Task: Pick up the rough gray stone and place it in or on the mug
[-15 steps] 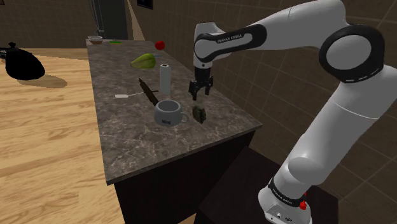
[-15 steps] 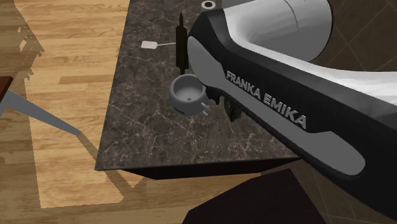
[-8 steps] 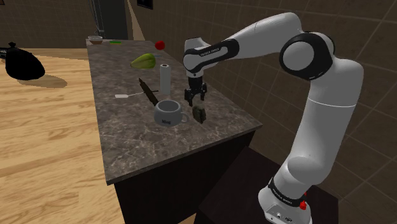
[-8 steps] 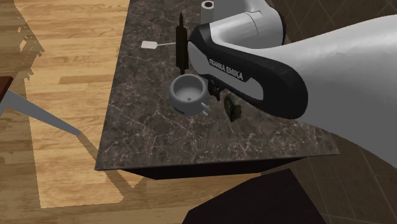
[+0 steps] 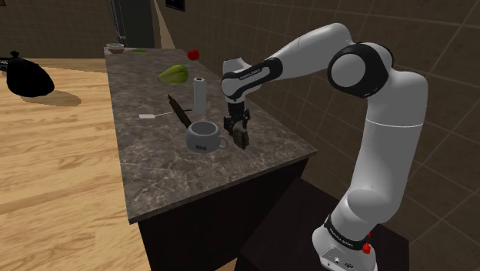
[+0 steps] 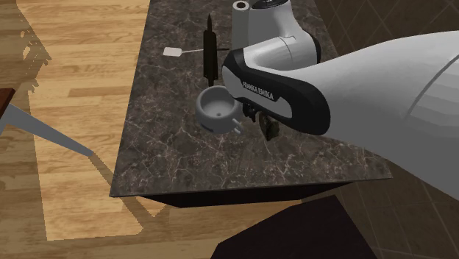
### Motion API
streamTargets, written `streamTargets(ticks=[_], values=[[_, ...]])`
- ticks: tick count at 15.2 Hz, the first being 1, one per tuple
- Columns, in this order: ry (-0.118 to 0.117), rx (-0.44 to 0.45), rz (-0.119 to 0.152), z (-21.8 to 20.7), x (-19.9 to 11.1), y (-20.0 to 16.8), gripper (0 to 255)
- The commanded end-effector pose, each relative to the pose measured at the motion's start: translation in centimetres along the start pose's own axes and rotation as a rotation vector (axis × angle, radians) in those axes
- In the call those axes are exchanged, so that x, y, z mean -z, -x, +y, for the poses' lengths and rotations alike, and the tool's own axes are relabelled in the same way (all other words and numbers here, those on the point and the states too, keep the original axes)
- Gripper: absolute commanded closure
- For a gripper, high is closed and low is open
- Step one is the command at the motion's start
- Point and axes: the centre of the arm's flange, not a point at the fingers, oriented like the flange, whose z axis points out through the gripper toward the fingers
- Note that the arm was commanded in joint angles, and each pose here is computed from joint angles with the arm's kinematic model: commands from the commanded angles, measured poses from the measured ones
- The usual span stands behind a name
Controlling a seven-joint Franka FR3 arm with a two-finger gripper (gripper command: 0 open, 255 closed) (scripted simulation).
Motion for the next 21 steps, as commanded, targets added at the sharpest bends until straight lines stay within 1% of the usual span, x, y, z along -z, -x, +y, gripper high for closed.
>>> streamTargets(ticks=[1, 8, 9, 18, 21], values=[[0.0, 0.0, 0.0, -0.2, -0.6, -0.1, 0], [0.0, 0.0, 0.0, -0.2, -0.6, -0.1, 0], [0.0, 0.0, 0.0, -0.2, -0.6, -0.1, 255], [0.0, 0.0, 0.0, -0.2, -0.6, -0.1, 255], [0.0, 0.0, 0.0, 0.0, 0.9, 0.2, 255]])
